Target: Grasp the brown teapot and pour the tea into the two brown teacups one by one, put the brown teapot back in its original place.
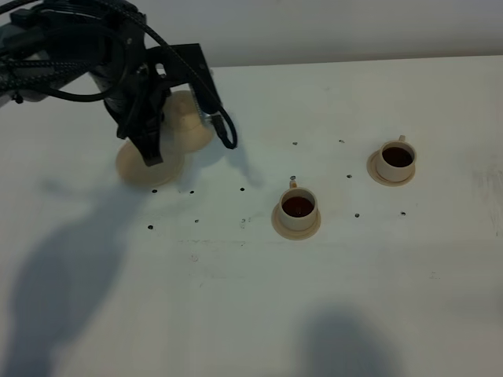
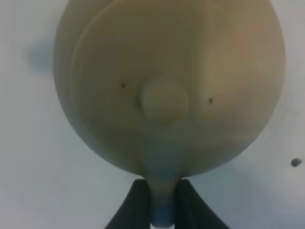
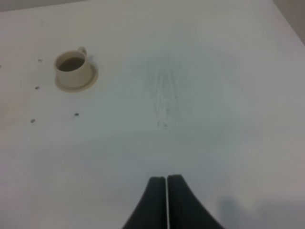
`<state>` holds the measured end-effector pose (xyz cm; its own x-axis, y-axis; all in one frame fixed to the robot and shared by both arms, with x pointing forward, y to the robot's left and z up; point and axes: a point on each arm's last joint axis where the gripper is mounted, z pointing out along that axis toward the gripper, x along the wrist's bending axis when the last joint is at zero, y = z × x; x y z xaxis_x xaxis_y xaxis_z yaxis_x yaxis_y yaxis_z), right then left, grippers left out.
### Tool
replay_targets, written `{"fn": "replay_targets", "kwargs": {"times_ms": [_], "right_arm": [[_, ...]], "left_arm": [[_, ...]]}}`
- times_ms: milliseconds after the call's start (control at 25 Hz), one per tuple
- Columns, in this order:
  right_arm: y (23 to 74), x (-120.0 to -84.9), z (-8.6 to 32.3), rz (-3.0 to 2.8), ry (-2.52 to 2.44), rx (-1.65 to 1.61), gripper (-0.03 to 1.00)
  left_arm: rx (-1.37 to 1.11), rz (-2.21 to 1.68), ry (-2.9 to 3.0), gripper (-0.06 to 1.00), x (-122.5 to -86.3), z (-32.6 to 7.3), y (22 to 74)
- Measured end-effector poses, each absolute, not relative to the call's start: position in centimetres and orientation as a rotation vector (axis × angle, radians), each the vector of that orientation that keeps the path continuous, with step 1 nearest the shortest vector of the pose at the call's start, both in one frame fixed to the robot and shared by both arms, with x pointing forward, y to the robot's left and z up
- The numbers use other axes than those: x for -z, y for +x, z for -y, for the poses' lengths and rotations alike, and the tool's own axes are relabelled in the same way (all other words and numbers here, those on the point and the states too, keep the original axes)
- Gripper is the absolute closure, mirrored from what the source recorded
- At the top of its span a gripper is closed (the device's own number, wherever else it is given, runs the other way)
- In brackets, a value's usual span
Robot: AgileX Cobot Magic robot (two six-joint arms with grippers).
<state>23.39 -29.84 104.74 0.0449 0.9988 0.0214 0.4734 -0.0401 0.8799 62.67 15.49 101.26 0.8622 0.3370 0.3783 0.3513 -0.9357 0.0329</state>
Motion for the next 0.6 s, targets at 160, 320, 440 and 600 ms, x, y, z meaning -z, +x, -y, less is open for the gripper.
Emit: {"fn": "replay_targets", "kwargs": {"times_ms": [160,320,440,600], "right_arm": [[23.4,-104.7,29.8,-1.517,1.607,-0.928,0.99],[23.4,-104.7,29.8,-1.517,1.607,-0.928,0.99],[23.4,-104.7,29.8,-1.517,1.607,-0.928,0.99],[23.4,-104.7,29.8,-1.517,1.607,-0.928,0.99]], "left_arm": [[0.587,0.571,-2.983,0.78,-100.7,-16.2,63.0],[0.583,0.604,-2.991,0.78,-98.9,-16.9,62.9],[0.563,0.661,-2.974,0.78,-97.6,-17.6,62.6],[0.548,0.751,-2.949,0.78,-96.9,-19.0,62.7]]}}
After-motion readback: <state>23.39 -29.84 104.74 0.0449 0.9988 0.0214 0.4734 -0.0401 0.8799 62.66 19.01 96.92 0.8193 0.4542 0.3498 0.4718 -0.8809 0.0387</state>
